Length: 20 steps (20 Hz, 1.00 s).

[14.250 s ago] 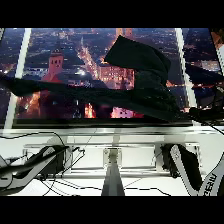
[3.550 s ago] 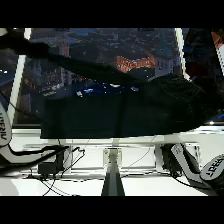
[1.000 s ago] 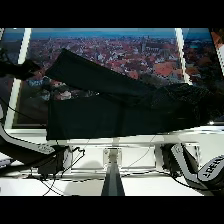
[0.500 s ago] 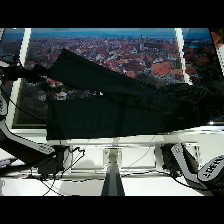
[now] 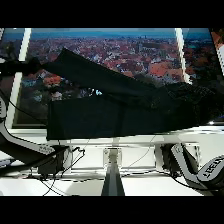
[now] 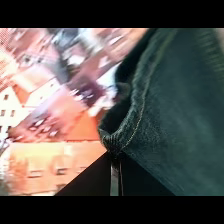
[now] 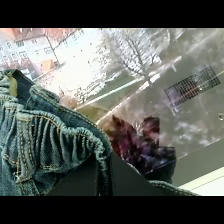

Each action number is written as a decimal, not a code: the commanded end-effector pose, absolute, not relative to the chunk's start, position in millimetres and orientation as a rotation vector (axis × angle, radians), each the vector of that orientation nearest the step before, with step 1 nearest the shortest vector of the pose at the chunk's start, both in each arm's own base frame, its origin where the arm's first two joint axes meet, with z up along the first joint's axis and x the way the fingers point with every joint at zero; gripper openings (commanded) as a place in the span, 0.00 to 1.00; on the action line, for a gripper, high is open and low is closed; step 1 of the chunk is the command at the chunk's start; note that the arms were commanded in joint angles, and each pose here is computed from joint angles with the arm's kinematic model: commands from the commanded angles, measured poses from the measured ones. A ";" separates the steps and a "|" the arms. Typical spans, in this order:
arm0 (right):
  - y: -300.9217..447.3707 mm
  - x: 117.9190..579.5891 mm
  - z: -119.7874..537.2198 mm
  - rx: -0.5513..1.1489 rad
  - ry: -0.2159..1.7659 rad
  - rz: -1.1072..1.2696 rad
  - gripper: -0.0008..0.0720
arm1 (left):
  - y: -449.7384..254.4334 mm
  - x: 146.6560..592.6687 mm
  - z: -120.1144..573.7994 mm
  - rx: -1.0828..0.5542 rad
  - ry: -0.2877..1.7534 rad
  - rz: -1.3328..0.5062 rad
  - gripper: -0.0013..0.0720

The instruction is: Fold the clothes and pants, and hang the long-sleeved shirts on hangers.

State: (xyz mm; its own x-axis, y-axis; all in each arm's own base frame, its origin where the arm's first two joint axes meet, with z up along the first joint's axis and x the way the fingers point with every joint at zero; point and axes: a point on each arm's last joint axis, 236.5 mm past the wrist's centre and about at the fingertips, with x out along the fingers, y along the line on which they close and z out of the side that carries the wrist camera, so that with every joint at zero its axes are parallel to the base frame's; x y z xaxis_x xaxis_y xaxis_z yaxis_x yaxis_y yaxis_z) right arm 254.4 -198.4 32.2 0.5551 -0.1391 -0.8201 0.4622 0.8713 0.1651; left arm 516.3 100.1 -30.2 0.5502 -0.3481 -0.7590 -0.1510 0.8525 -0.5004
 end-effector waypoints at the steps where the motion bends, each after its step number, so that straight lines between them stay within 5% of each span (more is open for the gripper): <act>1: -201.6 256.5 35.2 0.380 0.902 -0.375 0.05 | 85.5 505.3 36.1 -0.508 0.962 -0.214 0.05; 5: -211.8 258.9 39.0 0.355 0.874 -0.407 0.05 | 65.1 467.0 137.0 -0.370 0.888 -0.284 0.05; 12: -224.6 263.7 46.3 0.329 0.825 -0.445 0.05 | 99.0 361.0 272.8 -0.154 0.689 0.040 0.05; 17: -225.4 264.7 47.1 0.329 0.819 -0.448 0.05 | 117.2 274.0 214.4 -0.156 1.040 0.232 0.05; 20: -225.4 264.6 47.1 0.329 0.819 -0.448 0.05 | 109.2 292.7 149.3 -0.244 1.139 0.161 0.05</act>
State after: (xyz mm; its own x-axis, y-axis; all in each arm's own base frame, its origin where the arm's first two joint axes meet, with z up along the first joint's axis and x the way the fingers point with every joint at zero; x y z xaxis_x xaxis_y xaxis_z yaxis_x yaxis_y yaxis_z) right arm 264.1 -225.2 46.7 0.5969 -0.2529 -0.7614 0.5016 0.8583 0.1081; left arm 302.9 109.8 196.3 0.5205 0.0385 -0.8530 -0.2102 0.9740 -0.0842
